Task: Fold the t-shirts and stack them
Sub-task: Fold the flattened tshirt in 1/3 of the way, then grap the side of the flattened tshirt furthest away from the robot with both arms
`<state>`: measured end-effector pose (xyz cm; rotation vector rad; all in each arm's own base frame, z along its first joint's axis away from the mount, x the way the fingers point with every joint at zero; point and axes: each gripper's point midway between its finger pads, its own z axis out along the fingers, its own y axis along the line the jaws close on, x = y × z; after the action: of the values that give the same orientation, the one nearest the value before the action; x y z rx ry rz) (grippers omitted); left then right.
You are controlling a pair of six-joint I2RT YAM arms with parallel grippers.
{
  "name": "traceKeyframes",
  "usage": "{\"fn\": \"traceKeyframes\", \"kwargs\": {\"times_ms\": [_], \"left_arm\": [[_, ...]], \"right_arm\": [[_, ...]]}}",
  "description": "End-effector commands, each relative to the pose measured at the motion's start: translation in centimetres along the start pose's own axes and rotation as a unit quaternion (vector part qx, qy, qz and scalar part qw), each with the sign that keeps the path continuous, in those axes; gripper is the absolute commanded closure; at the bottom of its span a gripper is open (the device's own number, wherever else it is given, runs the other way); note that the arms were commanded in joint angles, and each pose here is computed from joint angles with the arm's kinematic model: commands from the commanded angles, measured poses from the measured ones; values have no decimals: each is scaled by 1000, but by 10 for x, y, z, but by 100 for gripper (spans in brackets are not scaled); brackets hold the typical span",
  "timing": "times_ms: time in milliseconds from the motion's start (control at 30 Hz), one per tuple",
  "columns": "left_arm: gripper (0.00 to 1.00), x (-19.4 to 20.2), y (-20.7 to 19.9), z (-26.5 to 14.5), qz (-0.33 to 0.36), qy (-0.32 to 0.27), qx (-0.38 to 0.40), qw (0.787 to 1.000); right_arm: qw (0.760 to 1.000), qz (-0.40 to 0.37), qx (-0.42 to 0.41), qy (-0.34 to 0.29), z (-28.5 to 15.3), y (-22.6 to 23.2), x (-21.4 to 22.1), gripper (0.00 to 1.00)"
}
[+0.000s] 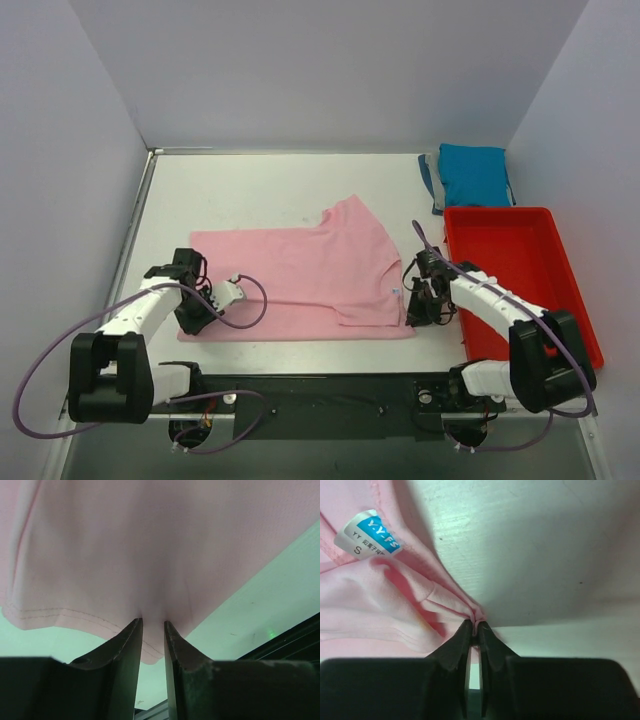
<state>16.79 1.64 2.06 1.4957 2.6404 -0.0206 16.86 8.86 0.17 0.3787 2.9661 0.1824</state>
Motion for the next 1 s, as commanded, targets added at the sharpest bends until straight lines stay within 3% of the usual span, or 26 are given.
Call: {"fn": "traceKeyframes", "kwargs": {"times_ms": [0,133,233,267,300,367,467,500,600,700,800,867,967], "left_arm": [[66,0,0,1,22,-3,-3,1000],[66,-6,-5,-18,39,-17,13,999],[61,-15,-24,-41,58,-37,75,995],[57,-22,-18,-52,73,-47,76,993],[50,-24,-27,-65,82,-50,103,990],[47,-29,-26,-83,114,-53,127,984],[42,-51,16,-91,80,-70,81,991],[42,-70,47,-101,67,-92,31,993],[41,-108,108,-101,-48,-120,-7,992],[41,-131,163,-101,-157,-144,-32,977],[41,-143,207,-95,-210,-156,-80,962],[40,-146,223,-82,-246,-151,-86,953],[39,-145,240,-62,-289,-136,-71,945]], "right_arm": [[999,38,10,21,-2,-12,25,100],[998,66,19,9,-18,-25,42,100],[997,79,17,15,-24,-26,54,100],[996,83,24,13,-32,-28,53,80],[997,78,22,7,-37,-27,50,67],[998,57,11,-24,-56,-18,32,39],[993,9,-7,-119,-103,9,-33,30],[990,-24,-9,-141,-115,15,-50,28],[981,-94,-8,-170,-134,46,-114,27],[976,-151,9,-156,-124,63,-158,34],[974,-171,8,-146,-105,90,-205,39],[974,-176,12,-140,-88,103,-229,45],[975,-176,34,-133,-52,115,-263,47]]}}
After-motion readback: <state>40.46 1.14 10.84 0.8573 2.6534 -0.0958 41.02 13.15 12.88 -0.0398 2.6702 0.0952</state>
